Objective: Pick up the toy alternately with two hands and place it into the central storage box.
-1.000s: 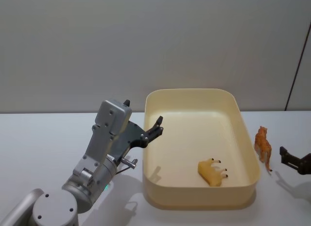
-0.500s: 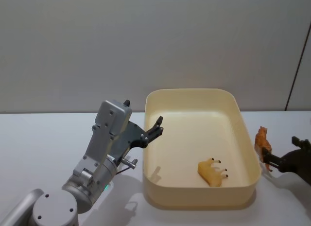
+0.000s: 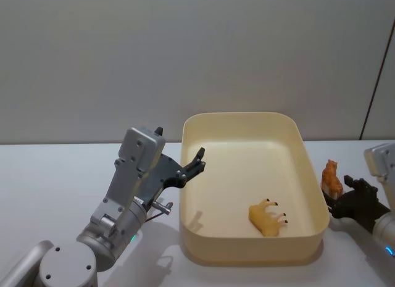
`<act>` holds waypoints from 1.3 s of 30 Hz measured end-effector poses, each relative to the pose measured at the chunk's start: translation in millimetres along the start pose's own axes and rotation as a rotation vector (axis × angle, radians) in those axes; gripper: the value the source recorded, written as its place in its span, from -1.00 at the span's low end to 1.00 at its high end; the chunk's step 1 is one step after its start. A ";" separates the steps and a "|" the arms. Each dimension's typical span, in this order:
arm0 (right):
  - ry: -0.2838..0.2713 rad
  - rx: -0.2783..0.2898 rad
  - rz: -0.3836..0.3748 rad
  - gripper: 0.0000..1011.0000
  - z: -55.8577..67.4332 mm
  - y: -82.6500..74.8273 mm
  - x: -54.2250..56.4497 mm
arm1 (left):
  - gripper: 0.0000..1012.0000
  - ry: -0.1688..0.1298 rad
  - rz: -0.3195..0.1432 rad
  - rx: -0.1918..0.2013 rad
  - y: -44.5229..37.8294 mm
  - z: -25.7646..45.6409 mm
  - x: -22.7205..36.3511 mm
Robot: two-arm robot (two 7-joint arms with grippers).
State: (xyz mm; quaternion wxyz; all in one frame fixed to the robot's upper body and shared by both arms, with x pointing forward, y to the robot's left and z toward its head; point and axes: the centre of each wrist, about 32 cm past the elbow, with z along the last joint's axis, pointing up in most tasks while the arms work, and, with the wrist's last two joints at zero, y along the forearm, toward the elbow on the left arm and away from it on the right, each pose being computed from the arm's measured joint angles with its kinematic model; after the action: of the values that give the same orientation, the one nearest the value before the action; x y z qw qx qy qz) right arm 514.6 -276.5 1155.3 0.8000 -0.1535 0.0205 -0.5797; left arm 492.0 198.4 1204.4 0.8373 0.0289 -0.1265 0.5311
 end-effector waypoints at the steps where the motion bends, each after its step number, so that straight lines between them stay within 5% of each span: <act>1: -0.001 -0.001 0.000 0.51 0.0 0.7 -0.4 | 0.98 0.000 0.000 0.000 0.0 0.0 0.0; 14: -0.008 -0.007 -0.006 -0.32 -0.8 4.7 -3.4 | 0.98 0.000 0.000 0.000 0.0 0.0 0.0; 28: -0.020 0.057 -0.073 -0.40 -1.7 -21.8 3.0 | 0.98 0.000 0.000 0.000 0.0 0.0 0.0; 39: -0.028 0.155 -0.045 -0.40 16.5 -44.1 7.8 | 0.98 0.000 0.000 0.000 0.0 0.0 0.0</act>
State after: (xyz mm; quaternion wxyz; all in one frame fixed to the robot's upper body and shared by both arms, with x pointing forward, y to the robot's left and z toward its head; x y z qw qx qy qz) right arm 479.9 -292.4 1184.0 0.7965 -0.0993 -0.0391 -0.5951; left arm 492.0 198.4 1204.4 0.8373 0.0289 -0.1265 0.5311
